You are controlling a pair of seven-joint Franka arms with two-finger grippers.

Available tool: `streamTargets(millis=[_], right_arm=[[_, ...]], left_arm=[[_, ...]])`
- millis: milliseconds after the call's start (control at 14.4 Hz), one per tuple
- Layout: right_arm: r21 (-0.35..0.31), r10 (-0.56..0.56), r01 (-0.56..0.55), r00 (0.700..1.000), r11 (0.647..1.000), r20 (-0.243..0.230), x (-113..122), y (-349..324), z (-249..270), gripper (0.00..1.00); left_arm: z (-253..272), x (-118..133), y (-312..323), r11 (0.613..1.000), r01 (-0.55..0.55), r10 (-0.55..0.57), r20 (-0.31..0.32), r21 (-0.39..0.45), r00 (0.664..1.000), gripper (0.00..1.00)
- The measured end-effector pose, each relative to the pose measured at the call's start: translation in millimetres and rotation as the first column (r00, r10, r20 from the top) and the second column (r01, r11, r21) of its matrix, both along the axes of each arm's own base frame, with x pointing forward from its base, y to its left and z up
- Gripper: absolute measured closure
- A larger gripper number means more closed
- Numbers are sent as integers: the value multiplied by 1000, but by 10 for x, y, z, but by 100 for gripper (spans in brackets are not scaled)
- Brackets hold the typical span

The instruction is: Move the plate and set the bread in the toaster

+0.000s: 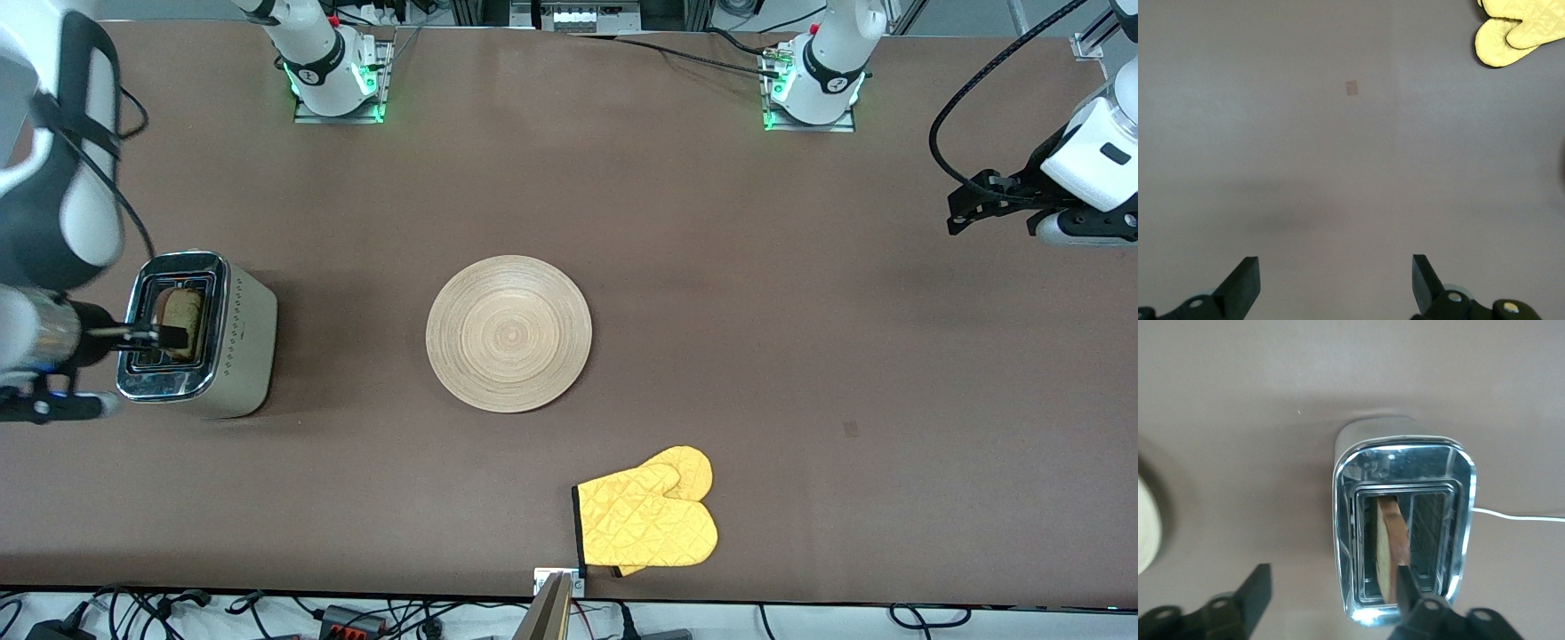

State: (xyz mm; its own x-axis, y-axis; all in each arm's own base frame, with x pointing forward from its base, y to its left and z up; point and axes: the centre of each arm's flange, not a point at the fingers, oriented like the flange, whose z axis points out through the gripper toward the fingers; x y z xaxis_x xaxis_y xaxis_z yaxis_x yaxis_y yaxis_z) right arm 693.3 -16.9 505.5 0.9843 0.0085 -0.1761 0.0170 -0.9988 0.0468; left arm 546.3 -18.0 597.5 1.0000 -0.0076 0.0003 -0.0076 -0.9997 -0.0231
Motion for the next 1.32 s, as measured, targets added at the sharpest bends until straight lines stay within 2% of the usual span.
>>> streamTargets(millis=[70,209,348,487,835,1183,1322], right_arm=[[23,-6,6,1000,1000,28,-63,-14,215,0],[53,-22,19,998,998,67,-190,-75,556,0],[56,-37,34,998,998,45,-366,-157,784,0],[64,-64,64,998,996,-11,-537,-282,885,0],[65,-110,113,993,992,-46,-602,-538,815,0],[65,-173,176,984,982,-50,-676,-926,763,0],[76,-189,189,982,979,-7,-775,-1019,718,0]], left_arm=[[0,0,0,1000,0,0,0,0,1000,0],[0,0,0,1000,0,0,0,0,1000,0],[0,0,0,1000,0,0,0,0,1000,0],[0,0,0,1000,0,0,0,0,1000,0],[0,0,0,1000,0,0,0,0,1000,0],[0,0,0,1000,0,0,0,0,1000,0],[0,0,0,1000,0,0,0,0,1000,0]])
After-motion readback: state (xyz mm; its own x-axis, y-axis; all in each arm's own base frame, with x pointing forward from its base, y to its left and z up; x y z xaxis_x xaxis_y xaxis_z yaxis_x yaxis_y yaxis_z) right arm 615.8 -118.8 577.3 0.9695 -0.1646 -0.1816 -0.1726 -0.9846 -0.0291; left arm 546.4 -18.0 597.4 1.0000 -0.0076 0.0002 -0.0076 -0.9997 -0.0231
